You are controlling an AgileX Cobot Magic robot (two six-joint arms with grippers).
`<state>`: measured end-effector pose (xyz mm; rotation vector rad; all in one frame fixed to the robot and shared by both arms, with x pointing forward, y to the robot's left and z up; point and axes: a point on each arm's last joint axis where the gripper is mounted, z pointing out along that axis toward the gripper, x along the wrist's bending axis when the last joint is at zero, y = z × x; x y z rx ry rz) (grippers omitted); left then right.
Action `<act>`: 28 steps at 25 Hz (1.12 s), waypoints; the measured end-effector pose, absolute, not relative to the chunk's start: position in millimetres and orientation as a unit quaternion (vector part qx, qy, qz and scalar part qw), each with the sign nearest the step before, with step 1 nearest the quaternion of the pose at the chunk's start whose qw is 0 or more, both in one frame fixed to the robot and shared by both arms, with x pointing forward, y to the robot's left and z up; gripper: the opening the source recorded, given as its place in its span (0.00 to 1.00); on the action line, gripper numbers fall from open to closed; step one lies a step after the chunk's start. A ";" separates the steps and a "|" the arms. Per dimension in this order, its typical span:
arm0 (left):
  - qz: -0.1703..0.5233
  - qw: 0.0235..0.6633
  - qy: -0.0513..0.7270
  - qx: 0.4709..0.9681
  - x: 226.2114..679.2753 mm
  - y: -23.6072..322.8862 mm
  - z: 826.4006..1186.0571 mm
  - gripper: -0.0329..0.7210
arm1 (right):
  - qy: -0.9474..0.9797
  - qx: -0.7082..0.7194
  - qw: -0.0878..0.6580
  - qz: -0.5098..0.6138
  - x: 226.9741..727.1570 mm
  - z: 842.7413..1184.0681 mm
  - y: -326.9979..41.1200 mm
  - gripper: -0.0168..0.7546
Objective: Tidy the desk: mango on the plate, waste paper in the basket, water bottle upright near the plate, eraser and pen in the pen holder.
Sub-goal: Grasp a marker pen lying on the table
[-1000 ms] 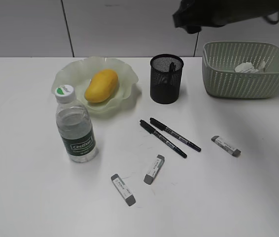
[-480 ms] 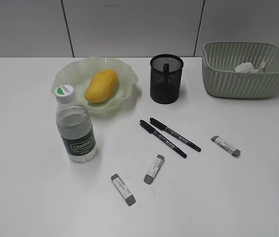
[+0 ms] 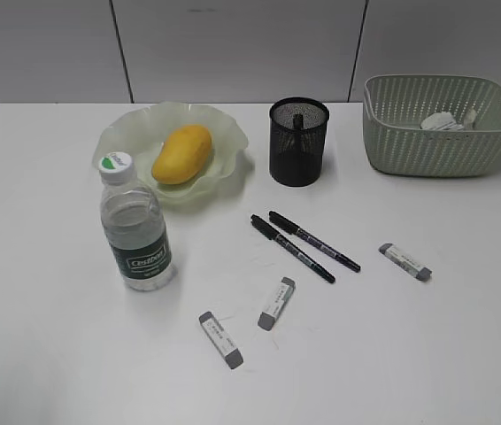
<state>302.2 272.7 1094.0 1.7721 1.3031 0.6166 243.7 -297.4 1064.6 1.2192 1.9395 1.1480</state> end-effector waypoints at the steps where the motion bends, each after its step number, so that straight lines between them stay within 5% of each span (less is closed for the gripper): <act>1: 0.242 0.424 0.506 0.711 309.3 268.8 1100.1 0.46 | 0.724 0.454 0.288 0.432 241.6 1061.4 -298.3 0.53; 7: 0.236 0.454 0.443 0.736 374.1 239.9 1143.2 0.44 | 0.723 0.454 0.289 0.434 239.7 1057.3 -299.2 0.51; 13: 0.184 0.421 0.358 0.813 447.4 146.3 1150.4 0.42 | 0.723 0.453 0.289 0.434 239.5 1057.3 -299.3 0.51; 18: 0.173 0.288 0.337 0.879 463.4 18.4 1089.2 0.44 | 0.723 0.453 0.289 0.434 239.5 1057.3 -299.3 0.51; 20: 0.158 0.263 0.377 0.874 471.3 -14.5 1065.4 0.53 | 0.723 0.453 0.289 0.434 239.5 1057.3 -299.3 0.51; 24: 0.102 0.254 0.461 0.844 501.8 -47.5 1022.0 0.70 | 0.723 0.453 0.289 0.434 239.5 1057.3 -299.3 0.51; 28: 0.069 0.261 0.560 0.784 536.6 -55.6 985.6 0.69 | 0.723 0.453 0.289 0.434 239.5 1057.3 -299.3 0.51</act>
